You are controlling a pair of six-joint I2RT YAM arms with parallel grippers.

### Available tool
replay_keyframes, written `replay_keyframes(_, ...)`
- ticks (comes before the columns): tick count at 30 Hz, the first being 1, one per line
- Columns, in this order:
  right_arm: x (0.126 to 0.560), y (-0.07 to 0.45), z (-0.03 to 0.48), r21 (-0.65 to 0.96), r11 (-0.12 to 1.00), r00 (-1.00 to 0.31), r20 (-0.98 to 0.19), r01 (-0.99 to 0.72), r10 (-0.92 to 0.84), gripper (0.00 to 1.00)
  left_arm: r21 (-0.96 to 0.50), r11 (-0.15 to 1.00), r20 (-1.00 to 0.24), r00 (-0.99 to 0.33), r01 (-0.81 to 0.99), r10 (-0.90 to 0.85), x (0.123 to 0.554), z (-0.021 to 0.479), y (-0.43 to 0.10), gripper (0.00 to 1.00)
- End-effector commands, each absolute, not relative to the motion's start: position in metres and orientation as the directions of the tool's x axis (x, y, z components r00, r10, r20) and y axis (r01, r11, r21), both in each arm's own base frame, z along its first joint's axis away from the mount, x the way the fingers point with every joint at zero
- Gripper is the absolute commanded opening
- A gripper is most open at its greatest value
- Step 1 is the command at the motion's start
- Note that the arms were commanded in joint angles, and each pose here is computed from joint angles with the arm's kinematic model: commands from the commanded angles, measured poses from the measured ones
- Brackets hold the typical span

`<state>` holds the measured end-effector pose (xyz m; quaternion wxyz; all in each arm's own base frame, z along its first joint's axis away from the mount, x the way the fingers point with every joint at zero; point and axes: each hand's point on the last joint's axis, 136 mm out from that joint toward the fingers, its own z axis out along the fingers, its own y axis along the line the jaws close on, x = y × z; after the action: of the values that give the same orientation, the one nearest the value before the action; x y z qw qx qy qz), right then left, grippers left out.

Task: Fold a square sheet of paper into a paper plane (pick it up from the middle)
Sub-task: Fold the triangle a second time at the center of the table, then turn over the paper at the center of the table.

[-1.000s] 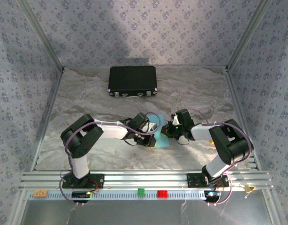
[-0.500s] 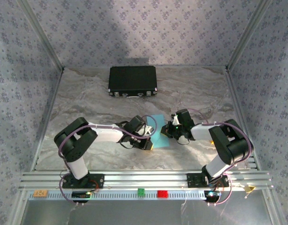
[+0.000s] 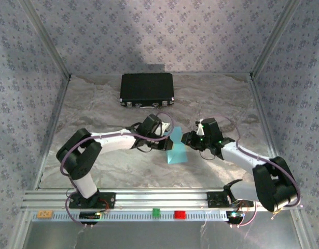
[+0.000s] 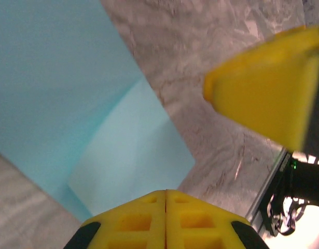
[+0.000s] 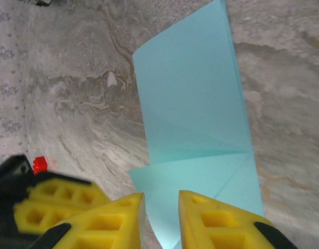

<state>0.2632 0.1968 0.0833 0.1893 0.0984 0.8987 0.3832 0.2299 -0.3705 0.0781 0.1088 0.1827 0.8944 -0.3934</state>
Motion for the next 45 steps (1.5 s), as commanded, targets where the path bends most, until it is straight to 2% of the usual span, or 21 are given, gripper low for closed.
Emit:
replay_keyframes(1, 0.239, 0.178, 0.058, 0.672, 0.728, -0.920, -0.190, 0.133, 0.343, 0.26, -0.641, 0.659, -0.311, -0.917, 0.395, 0.247, 0.237, 0.064, -0.369, 0.07)
replay_keyframes(17, 0.210, 0.190, 0.043, 0.659, 0.732, -0.947, -0.090, 0.175, 0.308, 0.39, -0.600, 0.724, -0.204, -0.940, 0.341, 0.274, 0.225, 0.005, -0.349, 0.04)
replay_keyframes(33, 0.208, 0.197, 0.029, 0.623, 0.761, -0.960, -0.056, 0.181, 0.274, 0.42, -0.602, 0.718, -0.204, -0.937, 0.349, 0.284, 0.223, 0.004, -0.349, 0.03)
replay_keyframes(35, 0.209, 0.200, 0.029, 0.633, 0.754, -0.960, -0.058, 0.176, 0.273, 0.43, -0.603, 0.717, -0.203, -0.937, 0.350, 0.286, 0.223, 0.004, -0.349, 0.04)
replay_keyframes(40, 0.220, 0.215, 0.039, 0.717, 0.681, -0.956, -0.075, 0.147, 0.285, 0.51, -0.601, 0.717, -0.202, -0.935, 0.352, 0.290, 0.222, 0.002, -0.348, 0.03)
replay_keyframes(45, 0.232, 0.220, 0.042, 0.739, 0.658, -0.953, -0.073, 0.146, 0.294, 0.51, -0.603, 0.716, -0.202, -0.935, 0.352, 0.290, 0.222, 0.003, -0.349, 0.03)
